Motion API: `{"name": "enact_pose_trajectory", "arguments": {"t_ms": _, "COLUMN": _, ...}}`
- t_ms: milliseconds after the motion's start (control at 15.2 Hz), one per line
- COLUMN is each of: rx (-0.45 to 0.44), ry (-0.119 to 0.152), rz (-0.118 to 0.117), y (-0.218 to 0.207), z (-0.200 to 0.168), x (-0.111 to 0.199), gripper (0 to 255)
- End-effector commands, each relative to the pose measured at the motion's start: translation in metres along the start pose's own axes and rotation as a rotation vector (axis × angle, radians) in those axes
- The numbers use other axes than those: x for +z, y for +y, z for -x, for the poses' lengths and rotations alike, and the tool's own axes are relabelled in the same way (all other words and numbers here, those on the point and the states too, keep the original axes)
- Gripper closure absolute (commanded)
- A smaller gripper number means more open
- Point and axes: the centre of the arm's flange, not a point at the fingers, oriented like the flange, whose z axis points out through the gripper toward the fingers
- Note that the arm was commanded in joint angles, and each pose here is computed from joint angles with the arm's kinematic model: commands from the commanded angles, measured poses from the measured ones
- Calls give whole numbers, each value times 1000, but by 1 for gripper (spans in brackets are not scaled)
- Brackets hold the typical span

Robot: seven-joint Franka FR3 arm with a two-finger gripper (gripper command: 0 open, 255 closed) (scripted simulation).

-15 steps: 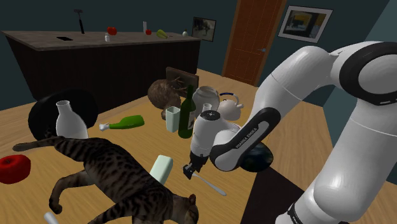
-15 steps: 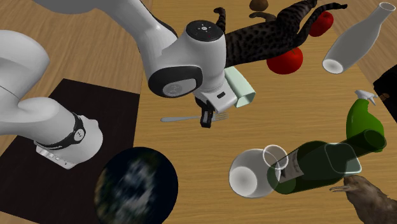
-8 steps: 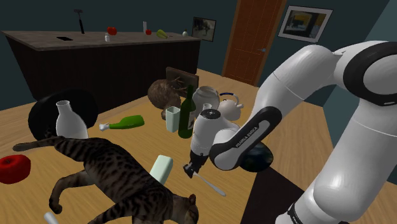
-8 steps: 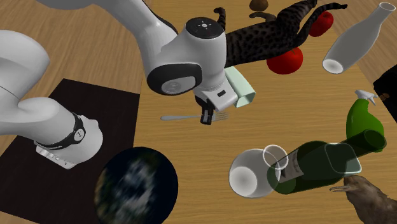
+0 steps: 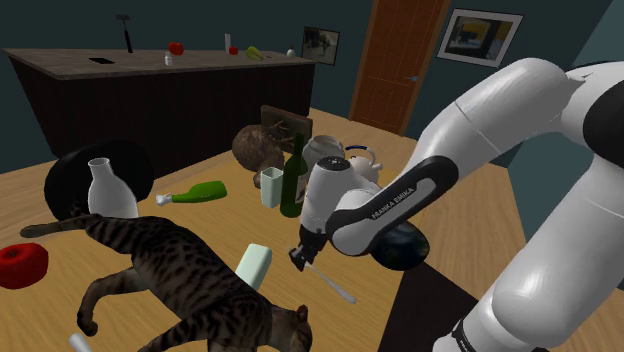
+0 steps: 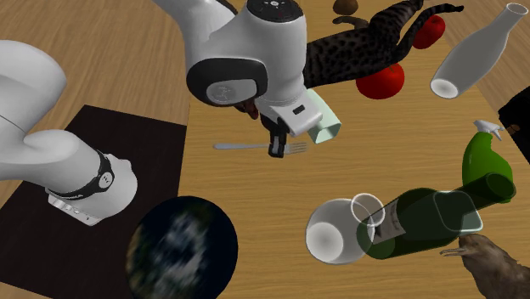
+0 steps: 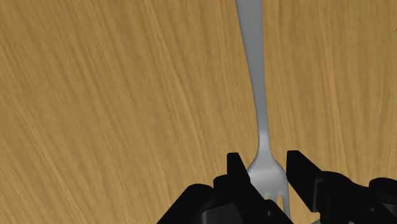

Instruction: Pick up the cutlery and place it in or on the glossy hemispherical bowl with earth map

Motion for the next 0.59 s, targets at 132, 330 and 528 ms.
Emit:
{"name": "enact_pose_trajectory", "arguments": {"t_ms": 132, "rx": 0, "ry": -1, "rz": -1, "y": 0, "z": -1, "x": -21, "gripper": 255}}
{"name": "enact_pose_trajectory", "arguments": {"t_ms": 330, "rx": 0, "ry": -1, "rz": -1, "y": 0, "z": -2, "x": -37, "gripper": 255}}
{"name": "enact_pose_trajectory", "arguments": {"t_ms": 528, "rx": 0, "ry": -1, "rz": -1, "y": 0, "z": -3, "x": -53, "gripper": 255}}
